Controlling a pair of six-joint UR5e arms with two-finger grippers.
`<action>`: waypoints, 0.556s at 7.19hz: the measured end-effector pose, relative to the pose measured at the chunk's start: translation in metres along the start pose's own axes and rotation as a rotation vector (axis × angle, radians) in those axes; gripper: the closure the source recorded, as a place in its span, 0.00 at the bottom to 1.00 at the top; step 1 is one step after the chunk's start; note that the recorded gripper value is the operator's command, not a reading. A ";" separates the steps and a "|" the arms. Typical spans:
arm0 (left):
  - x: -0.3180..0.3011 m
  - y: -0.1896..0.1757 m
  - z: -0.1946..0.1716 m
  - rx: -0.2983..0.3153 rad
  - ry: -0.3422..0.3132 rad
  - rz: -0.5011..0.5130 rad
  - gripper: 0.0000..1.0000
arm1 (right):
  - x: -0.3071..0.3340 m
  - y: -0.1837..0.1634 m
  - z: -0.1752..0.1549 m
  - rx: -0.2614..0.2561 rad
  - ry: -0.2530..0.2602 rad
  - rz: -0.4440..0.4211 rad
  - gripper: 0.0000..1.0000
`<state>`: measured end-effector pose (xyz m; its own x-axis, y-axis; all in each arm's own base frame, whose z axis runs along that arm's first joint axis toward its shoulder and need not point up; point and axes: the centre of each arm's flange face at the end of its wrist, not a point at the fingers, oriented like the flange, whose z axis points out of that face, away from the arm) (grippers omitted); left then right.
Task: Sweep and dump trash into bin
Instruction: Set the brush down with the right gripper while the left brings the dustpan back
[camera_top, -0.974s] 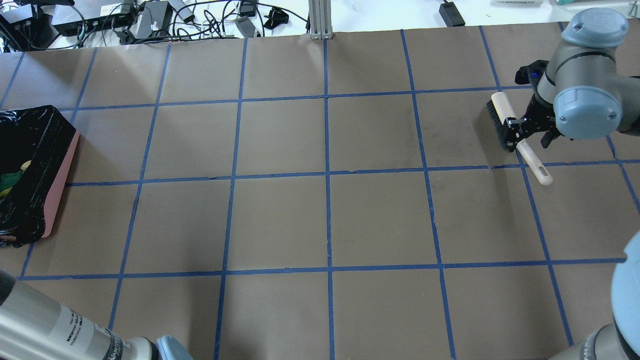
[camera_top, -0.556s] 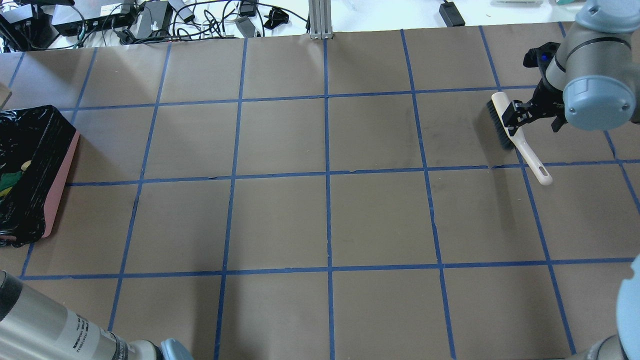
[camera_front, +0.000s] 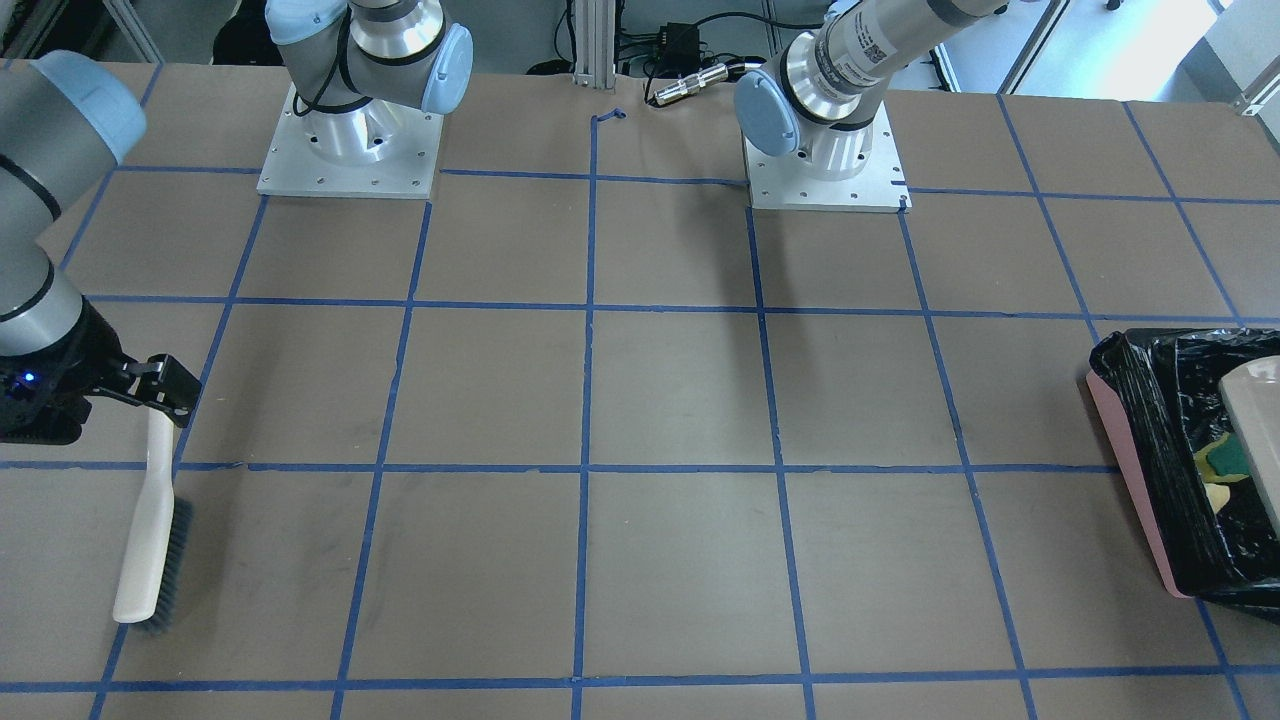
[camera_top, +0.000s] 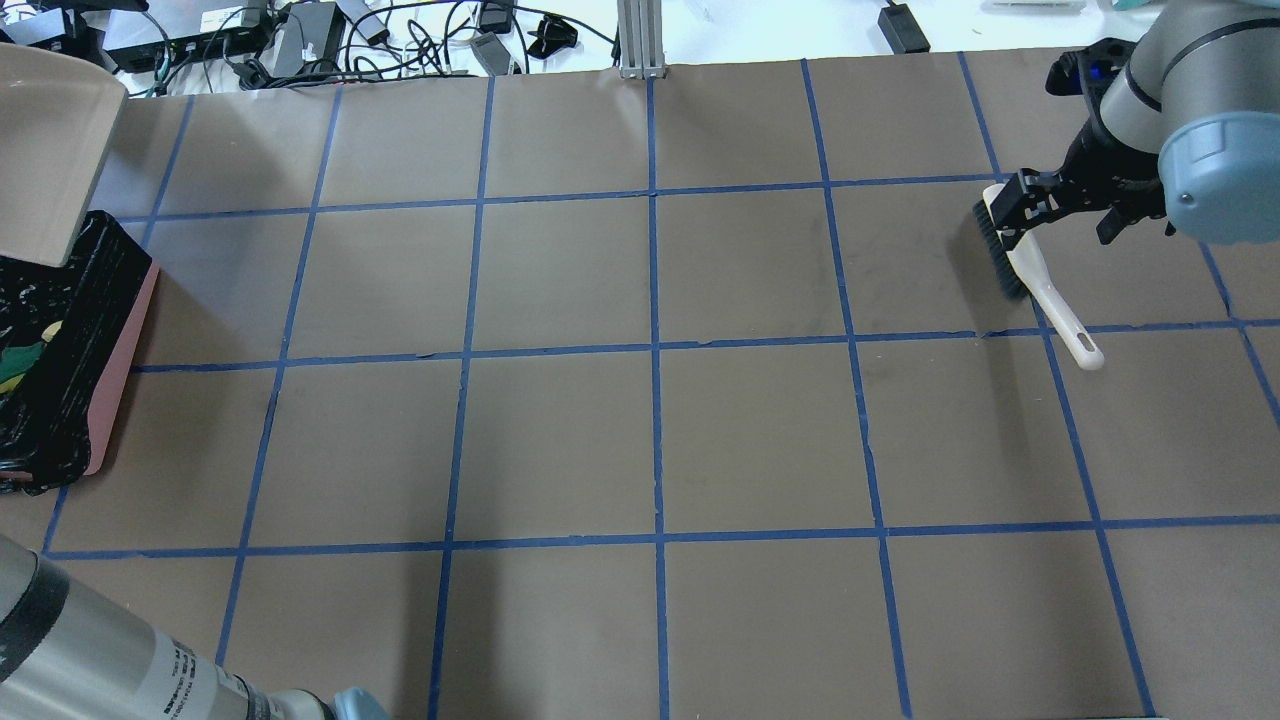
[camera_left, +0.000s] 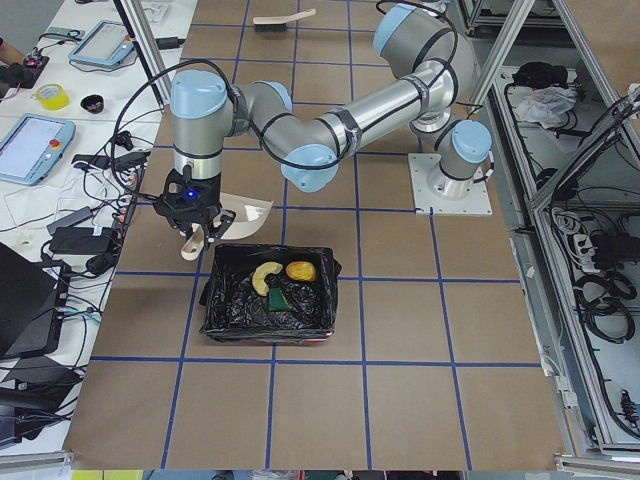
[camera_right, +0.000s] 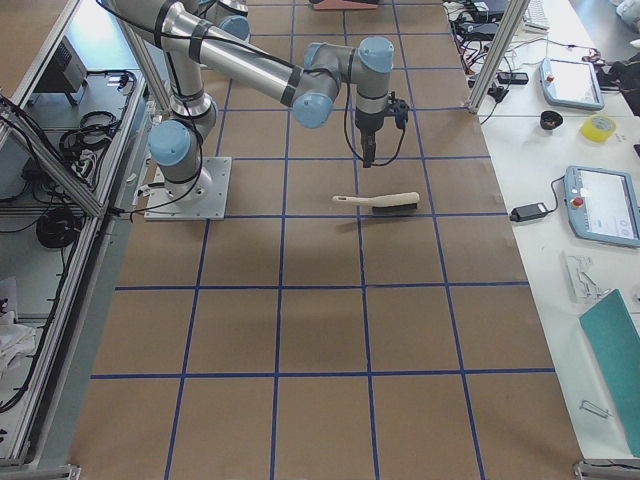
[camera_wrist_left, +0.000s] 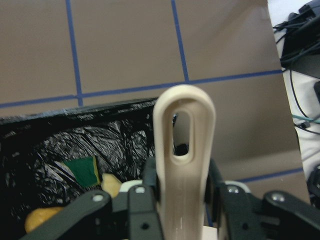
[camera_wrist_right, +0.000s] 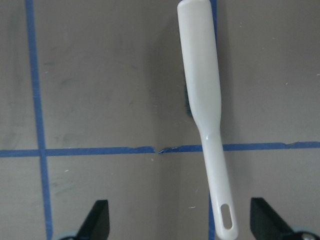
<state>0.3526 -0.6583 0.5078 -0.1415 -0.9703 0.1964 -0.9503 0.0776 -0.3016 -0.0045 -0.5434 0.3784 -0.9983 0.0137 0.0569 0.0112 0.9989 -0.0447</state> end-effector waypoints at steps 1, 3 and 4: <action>0.011 0.014 0.003 -0.046 0.029 -0.015 1.00 | -0.020 0.009 -0.026 -0.008 -0.006 0.007 0.00; 0.035 0.045 0.021 -0.134 0.063 -0.054 1.00 | -0.044 0.016 -0.068 -0.034 -0.015 0.012 0.00; 0.050 0.068 0.031 -0.176 0.068 -0.090 1.00 | -0.050 0.017 -0.079 -0.035 -0.015 0.004 0.00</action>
<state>0.2897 -0.7087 0.4682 -0.0671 -0.9577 0.2799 -0.9928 0.0363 -0.1138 0.0506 -0.5239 0.4535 -0.9990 0.0178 0.0419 0.0174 0.9998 -0.0098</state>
